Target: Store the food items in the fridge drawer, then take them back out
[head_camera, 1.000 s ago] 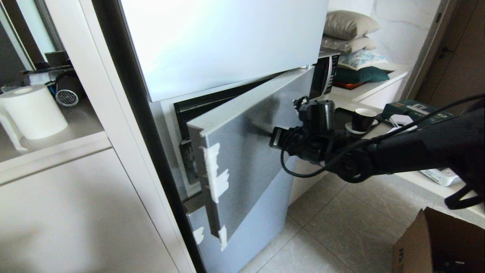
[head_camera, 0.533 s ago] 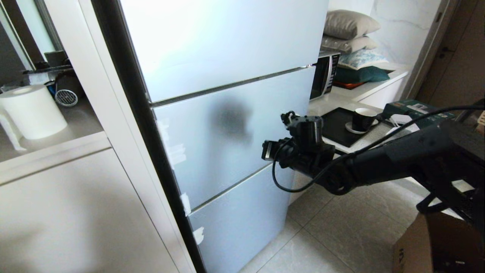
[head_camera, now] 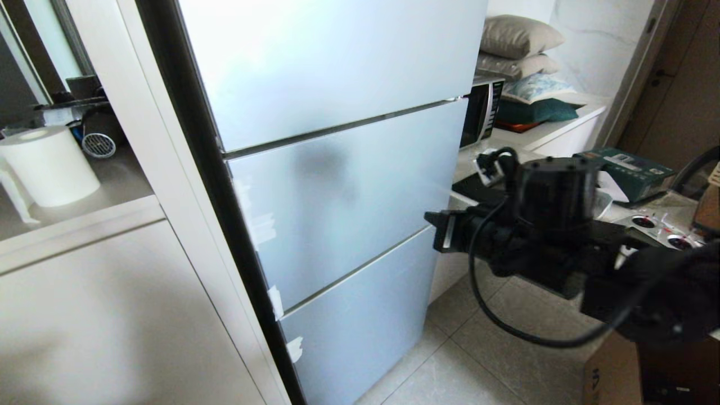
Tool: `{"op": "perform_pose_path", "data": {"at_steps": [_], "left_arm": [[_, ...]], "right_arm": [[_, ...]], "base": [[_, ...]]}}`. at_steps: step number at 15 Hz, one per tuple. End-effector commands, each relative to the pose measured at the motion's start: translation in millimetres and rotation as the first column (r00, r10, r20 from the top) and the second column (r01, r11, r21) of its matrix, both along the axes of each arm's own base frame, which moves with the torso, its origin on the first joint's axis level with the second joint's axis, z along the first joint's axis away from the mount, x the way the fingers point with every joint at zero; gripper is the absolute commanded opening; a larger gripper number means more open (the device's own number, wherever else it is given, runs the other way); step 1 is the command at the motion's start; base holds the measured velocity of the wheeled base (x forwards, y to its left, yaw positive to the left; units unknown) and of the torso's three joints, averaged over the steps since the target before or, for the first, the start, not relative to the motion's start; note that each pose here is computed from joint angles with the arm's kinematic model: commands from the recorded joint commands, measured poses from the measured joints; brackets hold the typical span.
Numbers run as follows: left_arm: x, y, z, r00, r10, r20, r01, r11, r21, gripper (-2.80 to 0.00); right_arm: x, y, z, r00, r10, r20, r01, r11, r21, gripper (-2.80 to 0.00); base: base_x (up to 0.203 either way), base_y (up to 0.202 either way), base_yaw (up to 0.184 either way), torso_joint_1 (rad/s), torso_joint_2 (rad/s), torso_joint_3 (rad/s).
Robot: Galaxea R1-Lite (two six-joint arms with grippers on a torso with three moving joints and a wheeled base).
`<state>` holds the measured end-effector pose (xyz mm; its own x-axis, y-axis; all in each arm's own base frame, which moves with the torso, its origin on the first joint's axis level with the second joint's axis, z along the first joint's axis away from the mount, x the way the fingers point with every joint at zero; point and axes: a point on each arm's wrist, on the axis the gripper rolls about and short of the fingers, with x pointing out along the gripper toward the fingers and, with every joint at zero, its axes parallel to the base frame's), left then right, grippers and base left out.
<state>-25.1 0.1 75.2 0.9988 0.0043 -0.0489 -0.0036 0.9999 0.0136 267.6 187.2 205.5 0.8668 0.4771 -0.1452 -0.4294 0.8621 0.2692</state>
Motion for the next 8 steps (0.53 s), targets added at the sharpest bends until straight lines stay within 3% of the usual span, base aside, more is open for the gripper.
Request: {"op": "perform_pose_path", "data": {"at_steps": [1, 4, 6, 8], "left_arm": [[0, 0, 0, 1.000, 0.000, 0.000, 0.000, 1.000, 0.000, -2.80], [0, 0, 0, 1.000, 0.000, 0.000, 0.000, 1.000, 0.000, -2.80], [0, 0, 0, 1.000, 0.000, 0.000, 0.000, 1.000, 0.000, -2.80], [0, 0, 0, 1.000, 0.000, 0.000, 0.000, 1.000, 0.000, -2.80]], "right_arm": [[-76, -43, 40, 0.990, -0.059, 0.130, 0.054, 0.998, 0.040, -2.80], [-132, -96, 21, 0.963, -0.203, 0.179, 0.215, 0.975, -0.051, -2.80], [-157, -140, 6, 0.926, -0.321, 0.200, 0.349, 0.929, -0.121, -2.80], [-194, -170, -13, 0.902, -0.379, 0.206, 0.415, 0.894, -0.171, -2.80]], "base": [[0.000, 0.000, 0.000, 0.000, 0.00, 0.000], [0.000, 0.000, 0.000, 0.000, 0.00, 0.000], [0.000, 0.000, 0.000, 0.000, 0.00, 0.000], [0.000, 0.000, 0.000, 0.000, 0.00, 0.000]]}}
